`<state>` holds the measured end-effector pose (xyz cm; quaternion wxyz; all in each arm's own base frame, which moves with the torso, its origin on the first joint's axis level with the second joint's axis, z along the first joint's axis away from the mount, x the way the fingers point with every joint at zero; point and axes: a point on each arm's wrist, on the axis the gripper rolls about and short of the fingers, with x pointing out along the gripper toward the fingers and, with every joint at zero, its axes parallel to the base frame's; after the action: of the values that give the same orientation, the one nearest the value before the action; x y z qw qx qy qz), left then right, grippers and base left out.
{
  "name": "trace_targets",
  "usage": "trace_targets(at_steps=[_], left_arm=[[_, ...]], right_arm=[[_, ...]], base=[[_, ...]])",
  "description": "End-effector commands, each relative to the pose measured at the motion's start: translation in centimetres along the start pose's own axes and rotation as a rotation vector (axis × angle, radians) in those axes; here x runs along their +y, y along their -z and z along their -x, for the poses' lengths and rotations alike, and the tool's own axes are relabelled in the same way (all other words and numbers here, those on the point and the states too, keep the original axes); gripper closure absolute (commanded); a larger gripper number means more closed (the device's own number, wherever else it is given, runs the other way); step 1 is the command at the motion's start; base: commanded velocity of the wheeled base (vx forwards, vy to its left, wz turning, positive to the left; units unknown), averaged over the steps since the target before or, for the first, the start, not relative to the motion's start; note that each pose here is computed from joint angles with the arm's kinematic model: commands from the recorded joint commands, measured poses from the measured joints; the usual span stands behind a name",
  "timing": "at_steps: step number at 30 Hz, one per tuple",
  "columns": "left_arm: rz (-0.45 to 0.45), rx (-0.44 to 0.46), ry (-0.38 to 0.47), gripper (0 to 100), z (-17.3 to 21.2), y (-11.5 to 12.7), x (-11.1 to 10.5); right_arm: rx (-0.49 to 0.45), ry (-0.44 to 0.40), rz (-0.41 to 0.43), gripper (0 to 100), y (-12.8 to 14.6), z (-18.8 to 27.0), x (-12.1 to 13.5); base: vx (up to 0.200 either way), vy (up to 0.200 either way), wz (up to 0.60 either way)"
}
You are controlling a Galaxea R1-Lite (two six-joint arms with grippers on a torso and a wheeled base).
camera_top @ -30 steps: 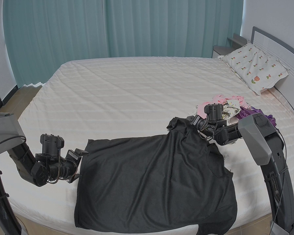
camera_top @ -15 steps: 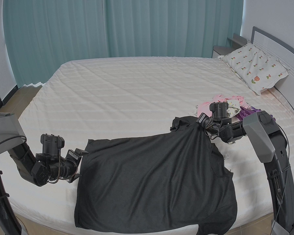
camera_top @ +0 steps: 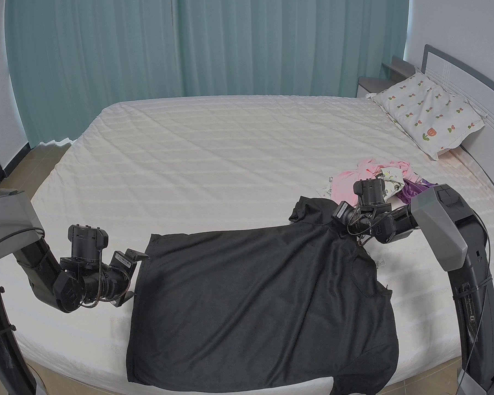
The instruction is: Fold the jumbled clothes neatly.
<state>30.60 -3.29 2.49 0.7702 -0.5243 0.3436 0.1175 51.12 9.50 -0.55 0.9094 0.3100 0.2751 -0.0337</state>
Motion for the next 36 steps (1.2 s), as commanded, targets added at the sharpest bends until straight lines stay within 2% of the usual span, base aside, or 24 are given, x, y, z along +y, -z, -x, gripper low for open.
trace_targets(at_steps=[1, 4, 7, 12, 16, 21, 25, 29, 36], left_arm=[[0.0, -0.001, 0.002, 0, 0.0, 0.0, 0.0], [0.0, 0.001, 0.0, 0, 0.0, 0.0, 0.0], [-0.005, 0.004, -0.002, 0, 0.2, 0.1, 0.1], [-0.008, 0.009, -0.012, 0, 0.5, 0.3, 0.4], [-0.02, 0.02, -0.002, 0, 1.4, 0.9, 0.3], [-0.058, 0.037, 0.055, 0, 3.6, 2.1, -0.8], [-0.091, 0.064, 0.059, 0, 4.1, 3.1, -0.9], [-0.128, 0.114, 0.012, 0, 4.5, 4.8, 0.4], [-0.133, 0.123, -0.036, 0, 5.2, 5.4, 2.1]], right_arm=[[0.011, 0.018, 0.0, 0, 0.1, 0.0, -0.3], [-0.004, 0.012, -0.012, 0, -0.6, 0.3, -0.2], [-0.038, 0.0, -0.027, 0, -3.0, 2.5, 0.6], [0.008, 0.031, -0.004, 0, -3.4, 7.0, -0.1], [0.026, 0.03, -0.001, 0, -2.4, 9.9, -0.9], [-0.018, -0.025, 0.015, 0, -0.5, 15.0, -2.1], [-0.01, -0.014, 0.014, 0, 0.8, 17.5, -3.3], [0.005, 0.0, -0.003, 0, 2.3, 20.8, -4.6], [0.015, -0.008, -0.085, 0, 4.8, 23.5, -6.0]], base=[[0.0, 0.0, 0.0], [0.0, 0.0, 0.0], [0.0, 0.0, 0.0], [0.0, 0.0, 0.0], [0.0, 0.0, 0.0], [-0.2, 0.0, 0.0], [-0.2, 0.0, 0.0], [-0.2, 0.0, 0.0], [-0.2, 0.0, 0.0]])
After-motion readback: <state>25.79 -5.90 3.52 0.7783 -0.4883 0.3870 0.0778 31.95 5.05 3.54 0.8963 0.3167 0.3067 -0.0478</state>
